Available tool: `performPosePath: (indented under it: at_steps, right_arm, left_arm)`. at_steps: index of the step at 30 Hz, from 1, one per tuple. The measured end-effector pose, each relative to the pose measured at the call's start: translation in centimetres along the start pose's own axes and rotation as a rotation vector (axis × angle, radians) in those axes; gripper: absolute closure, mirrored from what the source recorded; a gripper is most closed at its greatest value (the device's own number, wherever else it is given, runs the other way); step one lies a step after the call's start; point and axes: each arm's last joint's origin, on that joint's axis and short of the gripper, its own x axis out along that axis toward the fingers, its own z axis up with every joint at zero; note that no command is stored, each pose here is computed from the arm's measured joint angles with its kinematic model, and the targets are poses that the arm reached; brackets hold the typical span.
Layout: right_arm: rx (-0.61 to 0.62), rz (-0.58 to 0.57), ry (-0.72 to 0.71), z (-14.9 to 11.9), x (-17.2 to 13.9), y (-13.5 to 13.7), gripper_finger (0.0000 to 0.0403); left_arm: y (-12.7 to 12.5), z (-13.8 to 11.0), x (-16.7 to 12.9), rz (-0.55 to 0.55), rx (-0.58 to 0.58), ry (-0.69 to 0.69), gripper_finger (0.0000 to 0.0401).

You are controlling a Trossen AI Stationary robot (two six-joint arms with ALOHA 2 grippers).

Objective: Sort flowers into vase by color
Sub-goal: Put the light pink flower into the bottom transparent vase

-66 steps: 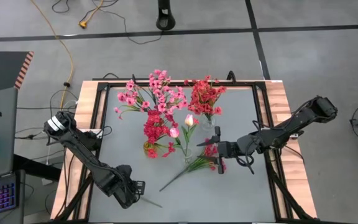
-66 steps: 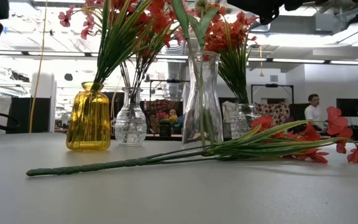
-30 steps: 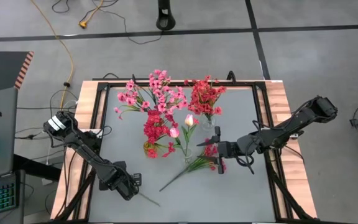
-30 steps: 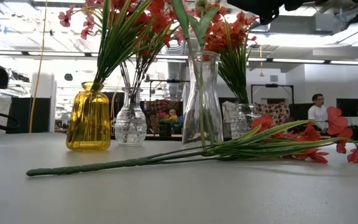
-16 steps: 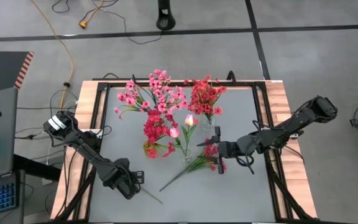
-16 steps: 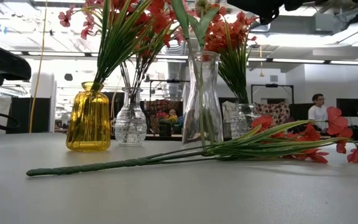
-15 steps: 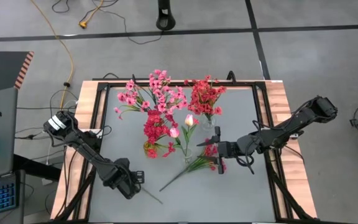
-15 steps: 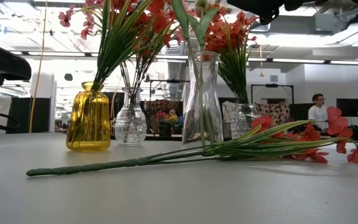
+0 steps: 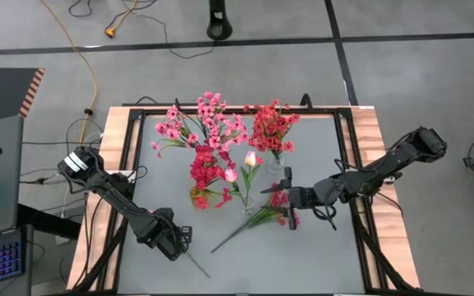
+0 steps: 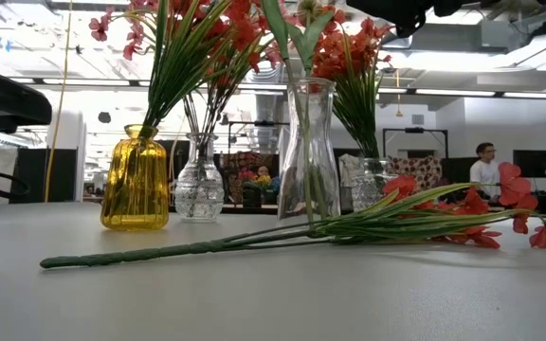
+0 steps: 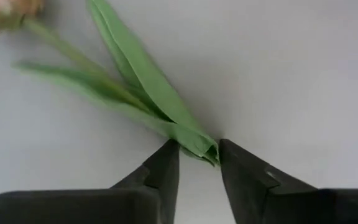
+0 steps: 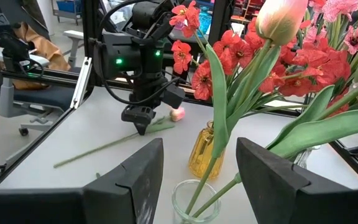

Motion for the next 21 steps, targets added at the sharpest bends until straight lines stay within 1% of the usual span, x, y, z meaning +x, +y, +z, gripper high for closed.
performPosePath:
  at_steps: [5,9,15,21]
  right_arm:
    - [0.000,0.000,0.000,0.00,0.00,0.00,0.0173]
    - [0.000,0.000,0.000,0.00,0.00,0.00,0.0173]
    - [-0.001,0.000,0.000,0.00,0.00,0.00,0.0173]
    - [0.001,0.000,0.000,0.00,0.01,0.00,0.0173]
  left_arm:
    - [0.04,-0.01,0.01,0.004,0.040,0.003,0.0354]
    - [0.03,-0.02,0.01,0.003,0.045,0.004,0.0392]
    - [0.02,-0.03,0.01,0.002,0.048,0.004,0.0397]
    - [-0.20,-0.16,-0.35,-0.019,0.132,0.009,0.0400]
